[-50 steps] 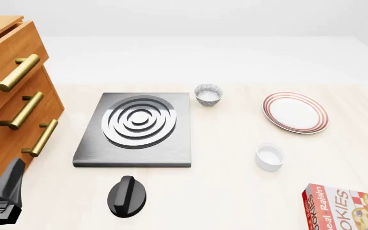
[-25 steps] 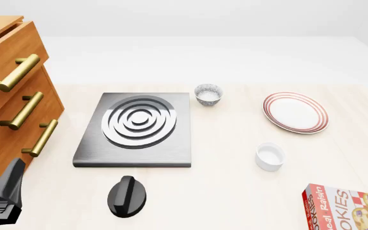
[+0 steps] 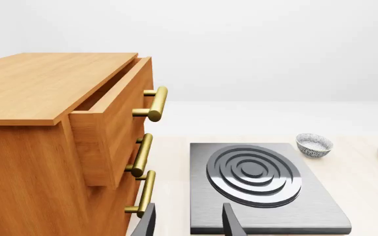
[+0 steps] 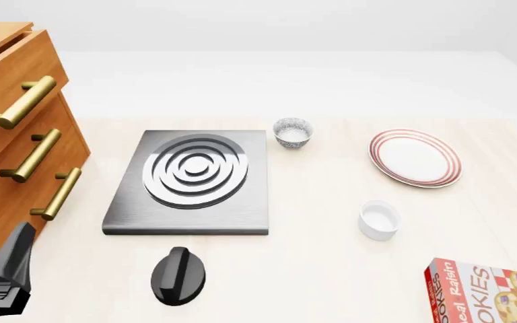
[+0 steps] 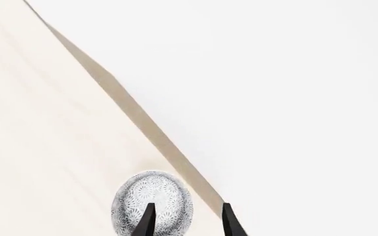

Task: Pick the akita bowl next to the cookies box and place it on the plate.

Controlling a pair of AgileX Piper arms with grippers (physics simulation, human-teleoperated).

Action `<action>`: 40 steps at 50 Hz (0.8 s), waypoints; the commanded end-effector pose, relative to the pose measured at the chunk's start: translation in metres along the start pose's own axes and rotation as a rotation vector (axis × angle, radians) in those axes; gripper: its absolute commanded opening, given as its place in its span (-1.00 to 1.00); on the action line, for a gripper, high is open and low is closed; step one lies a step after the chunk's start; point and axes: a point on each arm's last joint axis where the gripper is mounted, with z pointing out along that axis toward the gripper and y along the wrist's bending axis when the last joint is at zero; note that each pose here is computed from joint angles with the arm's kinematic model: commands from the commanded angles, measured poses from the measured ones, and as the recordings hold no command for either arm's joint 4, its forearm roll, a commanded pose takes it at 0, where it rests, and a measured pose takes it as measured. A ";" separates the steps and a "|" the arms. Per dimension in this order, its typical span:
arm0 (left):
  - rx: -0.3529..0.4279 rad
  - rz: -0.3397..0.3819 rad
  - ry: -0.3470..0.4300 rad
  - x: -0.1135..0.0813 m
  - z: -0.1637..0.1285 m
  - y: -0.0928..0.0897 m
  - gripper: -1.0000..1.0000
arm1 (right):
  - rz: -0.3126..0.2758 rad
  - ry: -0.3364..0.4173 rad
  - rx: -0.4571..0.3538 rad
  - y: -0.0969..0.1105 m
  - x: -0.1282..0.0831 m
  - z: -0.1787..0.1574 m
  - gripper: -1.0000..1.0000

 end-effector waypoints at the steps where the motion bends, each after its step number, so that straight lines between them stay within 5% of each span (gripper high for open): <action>1: 0.000 0.000 0.000 0.000 0.000 0.000 1.00 | -0.012 0.013 -0.006 0.003 0.001 0.012 1.00; 40: 0.000 0.000 0.000 0.000 0.000 0.000 1.00 | -0.034 0.091 -0.018 0.001 0.023 0.047 1.00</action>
